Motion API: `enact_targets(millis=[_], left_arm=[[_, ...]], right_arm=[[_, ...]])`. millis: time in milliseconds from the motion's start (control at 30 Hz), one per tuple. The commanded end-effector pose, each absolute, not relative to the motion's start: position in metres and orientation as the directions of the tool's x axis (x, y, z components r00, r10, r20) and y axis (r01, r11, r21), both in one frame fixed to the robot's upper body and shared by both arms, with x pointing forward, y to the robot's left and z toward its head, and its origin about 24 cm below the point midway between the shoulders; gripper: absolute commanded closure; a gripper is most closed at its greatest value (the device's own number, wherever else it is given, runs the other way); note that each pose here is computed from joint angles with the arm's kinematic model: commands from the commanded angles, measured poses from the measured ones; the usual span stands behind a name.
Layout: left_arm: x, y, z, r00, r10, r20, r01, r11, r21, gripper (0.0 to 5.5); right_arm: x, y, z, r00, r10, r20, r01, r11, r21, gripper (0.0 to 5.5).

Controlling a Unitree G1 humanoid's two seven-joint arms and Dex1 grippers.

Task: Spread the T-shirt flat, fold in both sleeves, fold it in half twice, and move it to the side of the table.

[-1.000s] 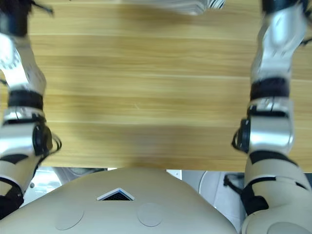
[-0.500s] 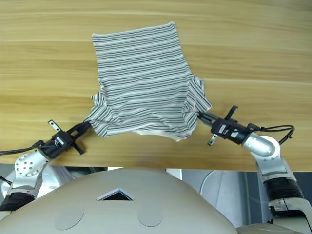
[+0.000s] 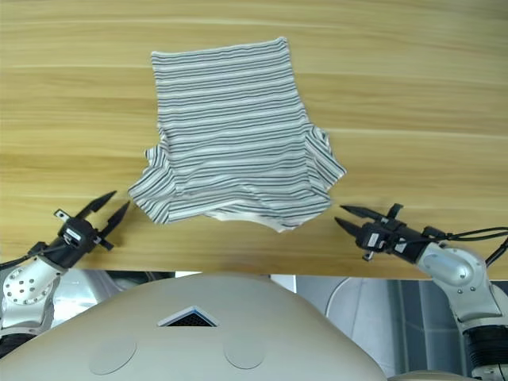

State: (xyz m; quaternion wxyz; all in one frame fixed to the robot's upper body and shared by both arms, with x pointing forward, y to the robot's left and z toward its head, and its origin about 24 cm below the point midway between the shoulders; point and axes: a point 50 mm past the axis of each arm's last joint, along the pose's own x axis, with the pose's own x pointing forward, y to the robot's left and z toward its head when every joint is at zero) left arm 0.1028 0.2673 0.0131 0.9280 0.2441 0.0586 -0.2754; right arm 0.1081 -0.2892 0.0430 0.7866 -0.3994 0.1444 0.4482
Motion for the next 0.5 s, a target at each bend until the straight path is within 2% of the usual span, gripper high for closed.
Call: enact_targets(millis=[33,133,167,233,367,433,500], left_arm=[[0.12,0.286,0.021,0.927,-0.339,-0.158,0.374,0.832,0.41,3.23],[0.12,0.292,0.032,0.949,-0.316,0.005,0.308,0.93,0.201,2.72],[0.123,0.292,0.038,0.952,-0.294,0.081,0.285,0.953,0.1,2.57],[0.133,0.284,0.039,0.945,-0.302,0.121,0.301,0.953,0.026,2.08],[0.149,0.263,0.042,0.932,-0.346,0.109,0.334,0.935,0.115,1.97],[0.158,0.259,0.05,0.938,-0.319,0.134,0.3,0.943,0.143,1.97],[0.166,0.254,0.058,0.943,-0.276,0.188,0.257,0.959,0.119,1.97]], right_arm=[[0.11,-0.293,0.084,0.67,0.63,-0.393,-0.723,0.436,-0.536,3.95],[0.121,-0.292,0.118,0.742,0.661,-0.114,-0.616,0.606,-0.503,3.95],[0.137,-0.286,0.113,0.74,0.662,-0.117,-0.614,0.595,-0.519,3.95],[0.173,-0.266,0.094,0.713,0.675,-0.191,-0.636,0.506,-0.583,3.95],[0.252,-0.215,0.061,0.713,0.639,-0.289,-0.624,0.391,-0.676,3.95],[0.276,-0.19,0.049,0.704,0.635,-0.316,-0.636,0.367,-0.679,3.95],[0.286,-0.16,0.037,0.657,0.672,-0.342,-0.684,0.339,-0.646,3.95]])
